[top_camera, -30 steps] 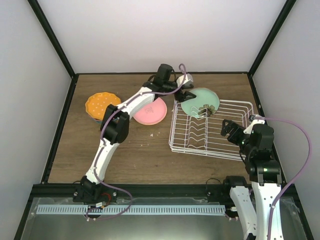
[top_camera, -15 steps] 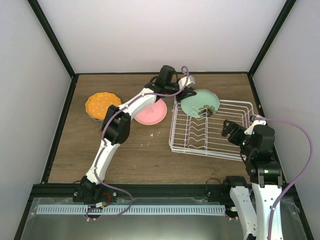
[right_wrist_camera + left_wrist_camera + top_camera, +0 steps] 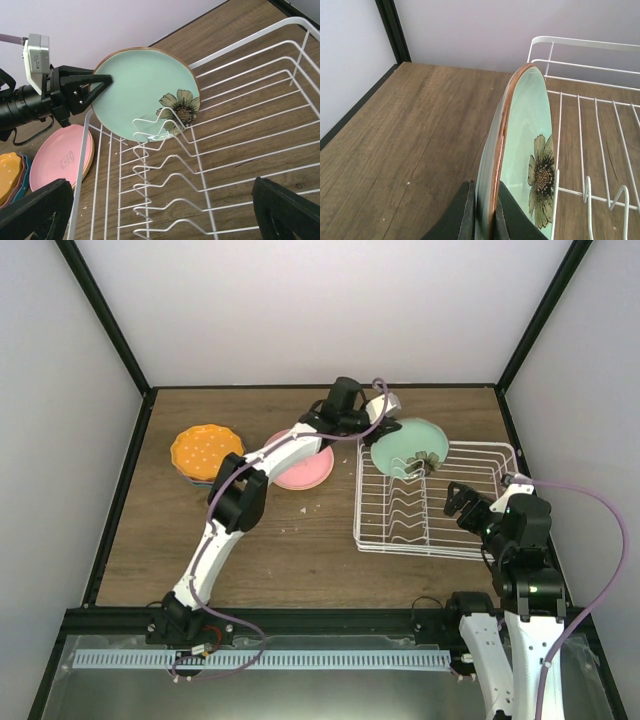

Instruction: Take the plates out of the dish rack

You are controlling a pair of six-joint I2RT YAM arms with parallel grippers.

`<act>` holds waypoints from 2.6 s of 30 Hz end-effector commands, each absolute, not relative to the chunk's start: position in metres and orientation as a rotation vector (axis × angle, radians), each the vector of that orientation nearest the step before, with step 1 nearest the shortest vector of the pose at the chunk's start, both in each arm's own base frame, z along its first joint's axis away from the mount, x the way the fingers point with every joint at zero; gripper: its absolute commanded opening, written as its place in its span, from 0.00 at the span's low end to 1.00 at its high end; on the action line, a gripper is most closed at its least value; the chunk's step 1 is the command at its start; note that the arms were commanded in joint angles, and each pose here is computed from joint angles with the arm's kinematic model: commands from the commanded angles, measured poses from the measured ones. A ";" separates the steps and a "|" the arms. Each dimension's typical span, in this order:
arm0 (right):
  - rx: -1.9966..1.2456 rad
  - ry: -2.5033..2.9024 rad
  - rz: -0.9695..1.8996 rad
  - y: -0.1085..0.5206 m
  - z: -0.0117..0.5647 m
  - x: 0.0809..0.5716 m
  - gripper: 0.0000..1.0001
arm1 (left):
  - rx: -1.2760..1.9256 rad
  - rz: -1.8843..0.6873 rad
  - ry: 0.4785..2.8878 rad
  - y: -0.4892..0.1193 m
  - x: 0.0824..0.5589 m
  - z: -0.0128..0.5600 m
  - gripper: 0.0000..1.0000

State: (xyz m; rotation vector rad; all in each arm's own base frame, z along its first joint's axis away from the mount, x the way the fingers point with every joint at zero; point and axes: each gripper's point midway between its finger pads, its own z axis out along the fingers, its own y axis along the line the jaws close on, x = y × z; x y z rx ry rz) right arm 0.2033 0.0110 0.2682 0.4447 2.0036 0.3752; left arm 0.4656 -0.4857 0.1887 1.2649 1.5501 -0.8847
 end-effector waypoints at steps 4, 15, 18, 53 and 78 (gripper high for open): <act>0.426 1.962 0.391 0.013 0.283 0.201 1.00 | 1.051 -0.858 1.285 -0.498 0.444 0.347 0.04; 0.428 1.959 0.406 0.015 0.281 0.201 1.00 | 1.121 -0.644 1.156 -0.491 0.432 0.376 0.04; 0.432 1.958 0.408 0.015 0.280 0.200 1.00 | 1.076 -0.591 1.132 -0.482 0.436 0.397 0.04; 0.398 2.004 0.448 0.023 0.270 0.224 1.00 | -0.509 -1.056 2.022 -0.110 0.487 0.216 0.04; 0.397 2.003 0.409 0.019 0.275 0.217 1.00 | -0.408 -1.115 2.197 -0.172 0.467 0.145 0.04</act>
